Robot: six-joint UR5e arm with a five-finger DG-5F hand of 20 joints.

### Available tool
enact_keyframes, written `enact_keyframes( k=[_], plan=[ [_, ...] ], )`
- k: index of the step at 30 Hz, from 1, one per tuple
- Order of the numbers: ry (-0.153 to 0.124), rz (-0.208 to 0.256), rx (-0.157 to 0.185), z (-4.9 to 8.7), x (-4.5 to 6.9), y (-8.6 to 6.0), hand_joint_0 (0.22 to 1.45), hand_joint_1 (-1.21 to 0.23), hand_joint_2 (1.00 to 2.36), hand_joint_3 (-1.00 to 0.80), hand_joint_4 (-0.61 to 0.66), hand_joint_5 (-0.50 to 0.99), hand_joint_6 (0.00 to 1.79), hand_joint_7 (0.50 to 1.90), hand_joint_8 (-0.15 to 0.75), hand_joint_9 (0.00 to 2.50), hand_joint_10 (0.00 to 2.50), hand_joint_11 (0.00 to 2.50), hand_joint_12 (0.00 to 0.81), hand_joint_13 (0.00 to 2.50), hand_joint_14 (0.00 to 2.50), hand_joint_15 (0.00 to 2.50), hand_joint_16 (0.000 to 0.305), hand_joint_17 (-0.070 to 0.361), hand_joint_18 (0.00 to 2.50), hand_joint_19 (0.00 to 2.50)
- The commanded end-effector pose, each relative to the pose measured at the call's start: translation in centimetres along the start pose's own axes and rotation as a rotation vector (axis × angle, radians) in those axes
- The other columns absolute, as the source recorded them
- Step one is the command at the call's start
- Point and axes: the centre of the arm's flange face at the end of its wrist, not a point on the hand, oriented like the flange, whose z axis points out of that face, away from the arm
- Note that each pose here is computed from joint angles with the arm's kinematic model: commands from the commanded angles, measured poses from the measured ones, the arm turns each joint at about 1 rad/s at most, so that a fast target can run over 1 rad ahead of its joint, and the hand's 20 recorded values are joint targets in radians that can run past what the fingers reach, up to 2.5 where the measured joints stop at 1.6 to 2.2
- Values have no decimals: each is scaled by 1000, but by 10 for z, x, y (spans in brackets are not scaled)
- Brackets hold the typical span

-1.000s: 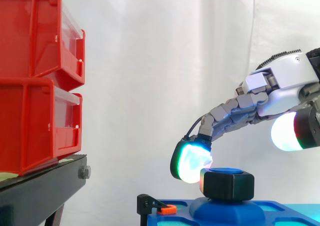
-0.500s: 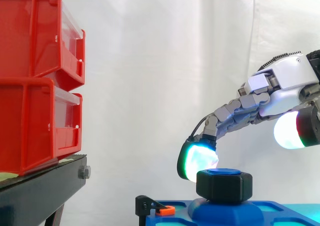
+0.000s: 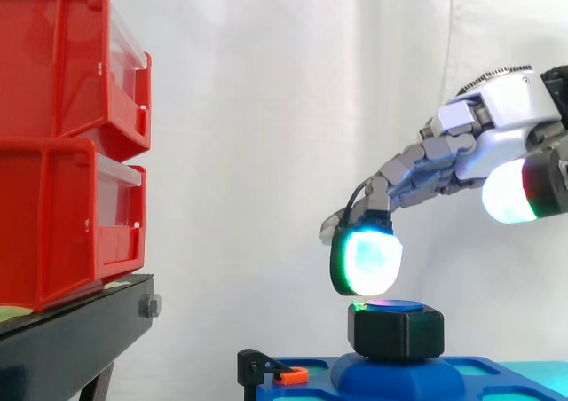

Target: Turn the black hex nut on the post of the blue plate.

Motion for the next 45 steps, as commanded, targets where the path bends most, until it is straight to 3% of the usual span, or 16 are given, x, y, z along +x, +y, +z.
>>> enact_keyframes(
  k=[1, 8, 11, 15, 16, 18, 24, 28, 32, 45],
  plan=[
    [6, 0, 4, 1, -6, 6, 425, -395, 1000, -500, 213, -204, 502, 774, 244, 223, 0, 0, 374, 79, 3, 87, 56, 127, 0, 290],
    [-10, -5, 74, 13, -7, 18, 425, -396, 1000, -500, 213, -204, 502, 779, 245, 224, 2, 0, 374, 79, 3, 87, 56, 126, 0, 298],
    [-16, -7, 81, 18, -6, 24, 426, -396, 1000, -500, 213, -204, 502, 777, 245, 225, 0, 0, 374, 78, 4, 87, 56, 126, 0, 290],
    [-2, 9, 94, 38, 4, 60, 426, -395, 1000, -500, 211, -205, 502, 778, 245, 224, 0, 0, 374, 70, 3, 87, 56, 126, 0, 279],
    [8, 20, 126, 40, 6, 65, 426, -394, 1000, -500, 209, -205, 502, 777, 244, 224, 1, 0, 376, 67, 3, 86, 56, 127, 0, 281],
    [2, 18, 136, 43, 6, 70, 426, -390, 1000, -500, 209, -205, 502, 774, 244, 222, 0, 0, 376, 60, 3, 93, 57, 128, 0, 282],
    [5, 5, 141, 53, 14, 89, 428, -340, 1000, -500, 196, -203, 502, 746, 239, 217, 0, 0, 375, 46, 3, 89, 57, 128, 0, 275],
    [29, -3, 140, 61, 33, 103, 431, -318, 1000, -500, 184, -203, 502, 732, 238, 218, 0, 0, 375, 44, 3, 85, 57, 128, 0, 278],
    [29, -4, 130, 64, 42, 107, 436, -309, 1000, -500, 161, -200, 502, 721, 236, 219, 0, 0, 372, 40, 3, 84, 57, 127, 0, 279],
    [47, -4, 128, 62, 44, 106, 443, -302, 1000, -500, 133, -195, 502, 715, 228, 221, 0, 0, 369, 40, 3, 82, 56, 126, 0, 282]
  ],
)
